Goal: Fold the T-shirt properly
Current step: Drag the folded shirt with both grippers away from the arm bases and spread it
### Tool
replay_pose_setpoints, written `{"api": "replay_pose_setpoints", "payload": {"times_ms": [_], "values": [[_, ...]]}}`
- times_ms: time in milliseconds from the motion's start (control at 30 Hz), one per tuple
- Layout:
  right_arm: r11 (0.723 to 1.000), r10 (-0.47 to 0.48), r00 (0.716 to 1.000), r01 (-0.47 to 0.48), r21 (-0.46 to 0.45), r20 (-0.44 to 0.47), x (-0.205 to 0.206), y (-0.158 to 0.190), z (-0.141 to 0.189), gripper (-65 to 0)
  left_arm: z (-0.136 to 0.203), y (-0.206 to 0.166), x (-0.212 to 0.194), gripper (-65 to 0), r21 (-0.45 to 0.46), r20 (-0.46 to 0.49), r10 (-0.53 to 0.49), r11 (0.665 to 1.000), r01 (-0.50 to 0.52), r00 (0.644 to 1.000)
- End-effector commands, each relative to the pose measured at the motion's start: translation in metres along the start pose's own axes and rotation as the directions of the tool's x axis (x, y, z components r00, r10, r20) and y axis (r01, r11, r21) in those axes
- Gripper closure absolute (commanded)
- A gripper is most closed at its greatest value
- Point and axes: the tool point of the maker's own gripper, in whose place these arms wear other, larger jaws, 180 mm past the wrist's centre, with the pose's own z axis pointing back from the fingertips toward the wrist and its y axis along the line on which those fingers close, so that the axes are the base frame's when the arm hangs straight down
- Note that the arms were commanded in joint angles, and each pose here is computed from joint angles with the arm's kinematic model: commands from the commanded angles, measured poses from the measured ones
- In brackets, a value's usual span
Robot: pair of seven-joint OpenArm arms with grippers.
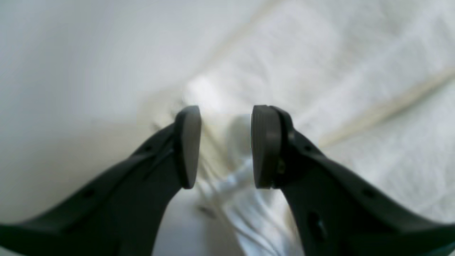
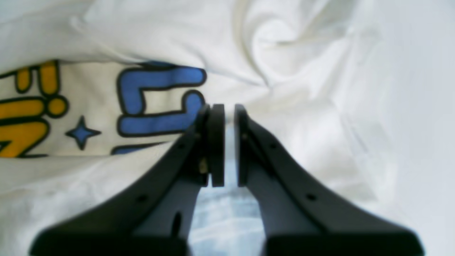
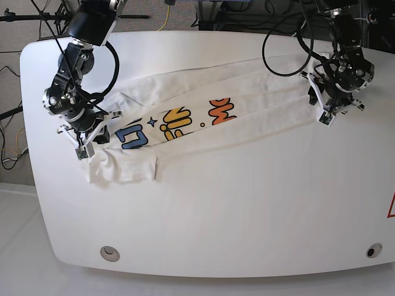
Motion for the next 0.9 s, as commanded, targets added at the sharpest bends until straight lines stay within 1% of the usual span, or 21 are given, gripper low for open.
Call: {"api": "replay_pose_setpoints", "payload": {"times_ms": [0, 33, 167, 233, 300, 367, 433, 500, 567, 633, 767, 867], "values": [[1.000, -0.002, 0.999, 0.002, -0.005, 0.035, 0.009, -0.005, 0.002, -4.4, 0.004, 0.008, -0.004, -21.7, 0.024, -0.022, -0.007, 1.000, 0.008, 1.000], [1.000, -0.006, 1.000, 0.006, -0.003, 0.024, 0.005, -0.006, 0.001, -4.3, 0.005, 0.008, -0.008, -21.7, 0.024, -0.042, -0.006, 1.000, 0.007, 0.999], [1.000, -0.005, 1.000, 0.005, -0.002, -0.010, -0.006, -0.011, -0.002, -4.0, 0.005, 0.008, -0.013, -21.7, 0.025, -0.068, -0.004, 1.000, 0.006, 0.998], [1.000, -0.019, 0.999, 0.019, 0.007, -0.029, -0.014, -0.010, -0.005, -2.8, 0.005, 0.005, -0.019, -21.5, 0.018, -0.082, -0.004, 1.000, 0.006, 0.997], [0.999, -0.033, 0.998, 0.034, 0.015, -0.049, -0.021, -0.009, -0.009, 0.0, 0.005, 0.002, -0.021, -21.5, 0.011, -0.086, -0.008, 1.000, 0.009, 0.996], [0.999, -0.045, 0.997, 0.046, 0.024, -0.066, -0.028, -0.008, -0.012, 0.0, 0.004, 0.000, -0.023, -20.5, 0.005, -0.092, -0.006, 1.000, 0.007, 0.996], [0.998, -0.054, 0.996, 0.057, 0.028, -0.078, -0.033, -0.008, -0.014, 0.0, 0.002, -0.005, -0.025, -16.3, -0.007, -0.093, 0.006, 1.000, -0.006, 0.996], [0.998, -0.058, 0.995, 0.061, 0.032, -0.085, -0.036, -0.007, -0.015, 0.0, -0.002, -0.011, -0.029, -9.7, -0.024, -0.103, 0.019, 0.999, -0.022, 0.994], [0.997, -0.060, 0.994, 0.063, 0.033, -0.090, -0.039, -0.006, -0.015, 0.0, -0.008, -0.015, -0.036, 0.0, -0.043, -0.120, 0.032, 0.998, -0.038, 0.992], [0.997, -0.059, 0.994, 0.062, 0.034, -0.092, -0.040, -0.006, -0.014, 0.0, -0.015, -0.016, -0.037, 0.0, -0.055, -0.113, 0.044, 0.997, -0.051, 0.993], [0.997, -0.064, 0.993, 0.067, 0.032, -0.095, -0.042, -0.007, -0.014, 0.0, -0.026, -0.010, -0.024, 0.0, -0.063, -0.062, 0.070, 0.995, -0.074, 0.996], [0.997, -0.065, 0.992, 0.069, 0.032, -0.111, -0.050, -0.006, -0.012, 0.0, -0.035, -0.001, -0.024, 0.0, -0.068, -0.066, 0.078, 0.994, -0.082, 0.995]]}}
